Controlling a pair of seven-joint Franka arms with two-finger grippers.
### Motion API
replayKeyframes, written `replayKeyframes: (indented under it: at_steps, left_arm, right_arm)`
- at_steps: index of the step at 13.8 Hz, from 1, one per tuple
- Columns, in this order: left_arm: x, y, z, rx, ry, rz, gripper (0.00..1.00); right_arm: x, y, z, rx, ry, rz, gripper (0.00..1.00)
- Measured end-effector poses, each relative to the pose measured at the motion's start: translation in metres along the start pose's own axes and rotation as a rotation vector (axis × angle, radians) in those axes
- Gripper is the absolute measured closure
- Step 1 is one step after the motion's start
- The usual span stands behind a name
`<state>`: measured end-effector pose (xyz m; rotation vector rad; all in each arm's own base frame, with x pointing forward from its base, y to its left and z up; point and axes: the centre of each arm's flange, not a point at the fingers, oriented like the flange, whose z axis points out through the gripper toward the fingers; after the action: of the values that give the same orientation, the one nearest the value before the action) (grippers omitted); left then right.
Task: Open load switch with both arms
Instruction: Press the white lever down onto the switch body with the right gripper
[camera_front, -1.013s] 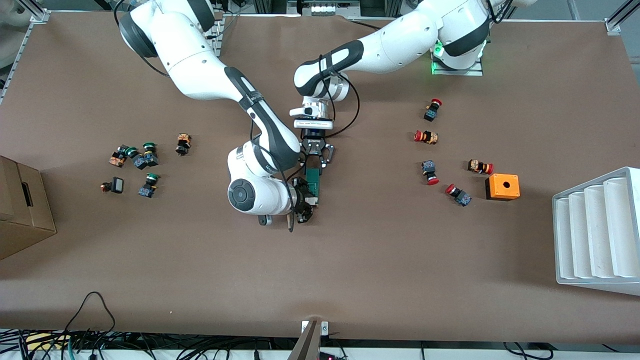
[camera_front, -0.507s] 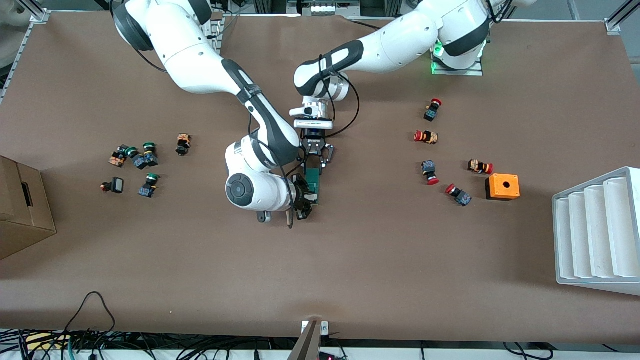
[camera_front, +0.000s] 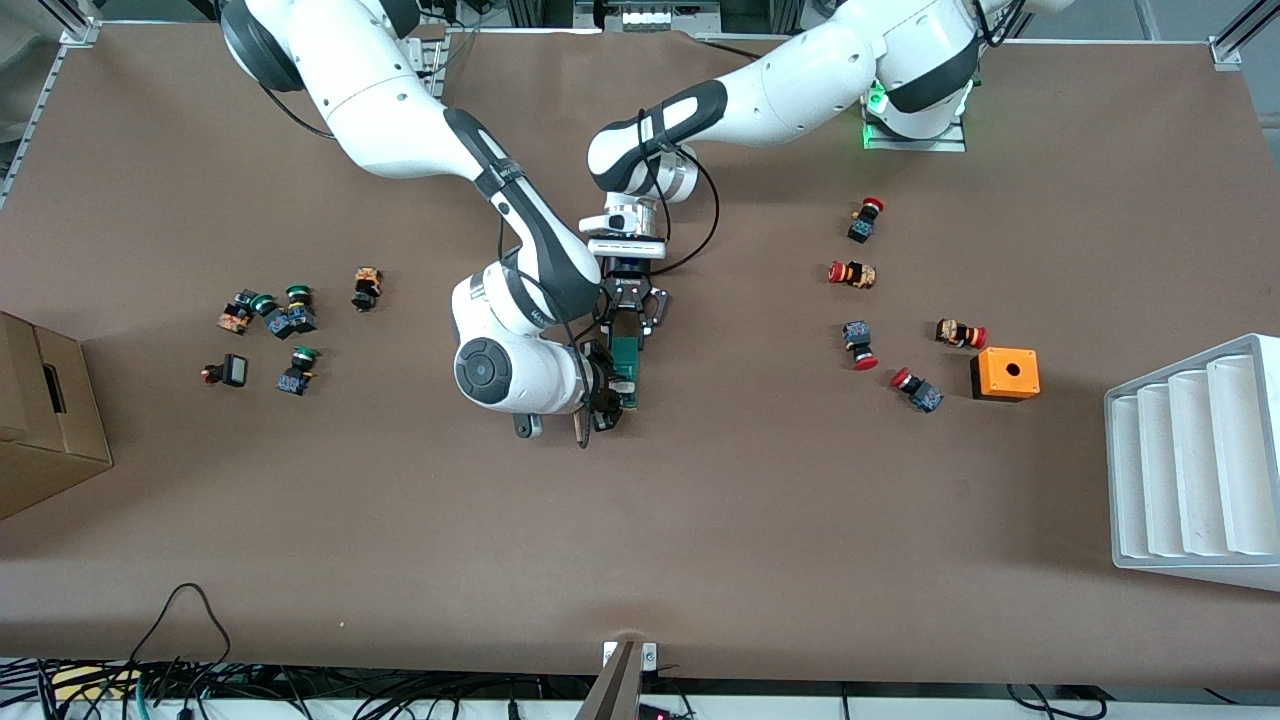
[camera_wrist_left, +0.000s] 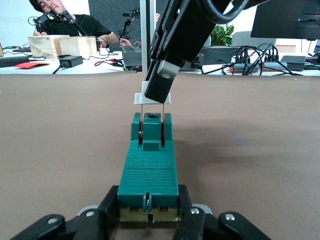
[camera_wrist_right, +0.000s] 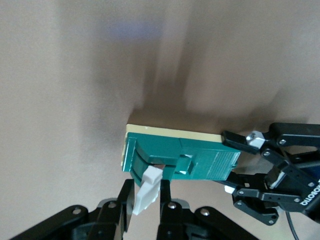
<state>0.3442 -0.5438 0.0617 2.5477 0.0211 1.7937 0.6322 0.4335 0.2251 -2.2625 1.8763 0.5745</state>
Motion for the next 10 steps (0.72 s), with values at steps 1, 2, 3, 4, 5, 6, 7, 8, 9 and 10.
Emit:
replayKeyframes:
  at_steps: [1, 2, 3, 4, 5, 6, 7, 8, 9, 10]
  left_arm:
    - [0.0, 0.0, 0.0, 0.0, 0.0, 0.0, 0.49]
    - [0.0, 0.0, 0.0, 0.0, 0.0, 0.0, 0.49]
    - [0.0, 0.0, 0.0, 0.0, 0.0, 0.0, 0.49]
    - [0.0001, 0.0001, 0.0, 0.0, 0.0, 0.0, 0.49]
    - [0.0001, 0.0001, -0.0001, 0.0, 0.0, 0.0, 0.5]
    - [0.0001, 0.0001, -0.0001, 0.0, 0.0, 0.0, 0.5]
    - [0.0001, 0.0001, 0.0, 0.0, 0.0, 0.0, 0.5]
    - [0.0001, 0.0001, 0.0, 0.0, 0.0, 0.0, 0.5]
    - [0.0001, 0.0002, 0.0, 0.0, 0.0, 0.0, 0.5]
    - [0.0002, 0.0002, -0.0001, 0.0, 0.0, 0.0, 0.5]
  right_arm:
    - [0.0003, 0.0017, 0.0003, -0.004, 0.002, -0.003, 0.74]
    - [0.0007, 0.0036, 0.0003, -0.008, 0.005, -0.004, 0.74]
    - [0.0005, 0.005, -0.0003, -0.01, 0.007, -0.007, 0.74]
    - [0.0002, 0.0061, -0.0008, -0.011, 0.009, -0.009, 0.74]
    - [-0.0001, 0.0066, -0.0012, -0.011, 0.012, -0.01, 0.74]
    - [-0.0004, 0.0067, -0.0015, -0.01, 0.013, -0.012, 0.74]
    - [-0.0005, 0.0067, -0.0018, -0.01, 0.014, -0.013, 0.74]
    - [-0.0007, 0.0068, -0.0022, -0.009, 0.014, -0.013, 0.74]
    - [-0.0012, 0.0069, -0.0026, -0.009, 0.014, -0.014, 0.74]
    - [-0.0019, 0.0071, -0.0031, -0.008, 0.014, -0.015, 0.74]
